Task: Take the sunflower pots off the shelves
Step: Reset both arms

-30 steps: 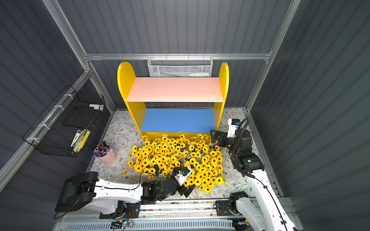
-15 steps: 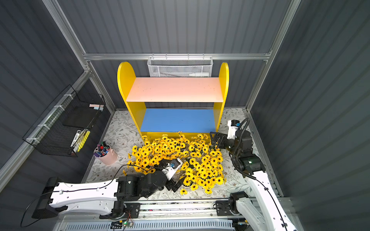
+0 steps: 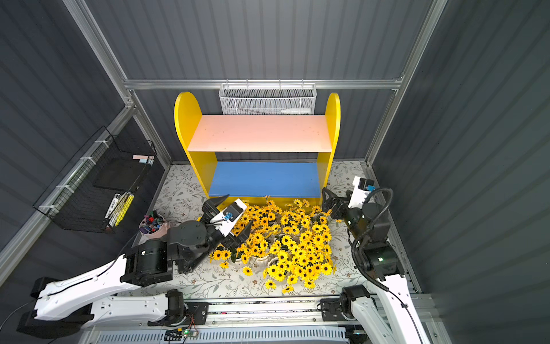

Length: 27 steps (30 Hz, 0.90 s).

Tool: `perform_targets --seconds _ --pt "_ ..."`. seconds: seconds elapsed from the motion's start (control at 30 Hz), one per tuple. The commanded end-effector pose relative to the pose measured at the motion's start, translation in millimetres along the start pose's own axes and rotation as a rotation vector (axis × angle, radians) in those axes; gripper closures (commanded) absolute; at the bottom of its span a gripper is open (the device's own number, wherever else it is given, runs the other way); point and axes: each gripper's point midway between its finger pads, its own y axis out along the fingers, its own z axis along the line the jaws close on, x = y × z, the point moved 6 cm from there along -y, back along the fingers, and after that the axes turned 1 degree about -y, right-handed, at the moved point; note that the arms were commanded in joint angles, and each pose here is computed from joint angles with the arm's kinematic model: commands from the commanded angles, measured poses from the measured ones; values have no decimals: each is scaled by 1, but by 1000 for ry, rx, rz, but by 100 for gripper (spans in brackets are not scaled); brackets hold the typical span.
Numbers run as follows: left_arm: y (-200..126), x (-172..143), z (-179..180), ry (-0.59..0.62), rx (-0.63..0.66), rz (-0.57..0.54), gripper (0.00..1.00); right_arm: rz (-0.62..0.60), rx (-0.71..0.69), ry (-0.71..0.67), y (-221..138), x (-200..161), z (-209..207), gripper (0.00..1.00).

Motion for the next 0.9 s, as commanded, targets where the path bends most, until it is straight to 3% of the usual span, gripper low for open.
perform_targets --seconds 0.0,0.23,0.33,0.6,0.87 --pt "6 -10 29 26 33 11 1 -83 -78 -91 8 2 -17 1" --pt "45 -51 92 -148 102 106 1 -80 -197 -44 11 -1 -65 1" --pt "62 -76 123 -286 110 140 1 -90 -239 -9 10 -3 -82 1" --pt "77 -178 198 -578 307 189 1 -45 -293 36 20 -22 -114 1" --pt "96 -271 196 -639 482 299 1 34 -277 58 36 -51 -130 1"
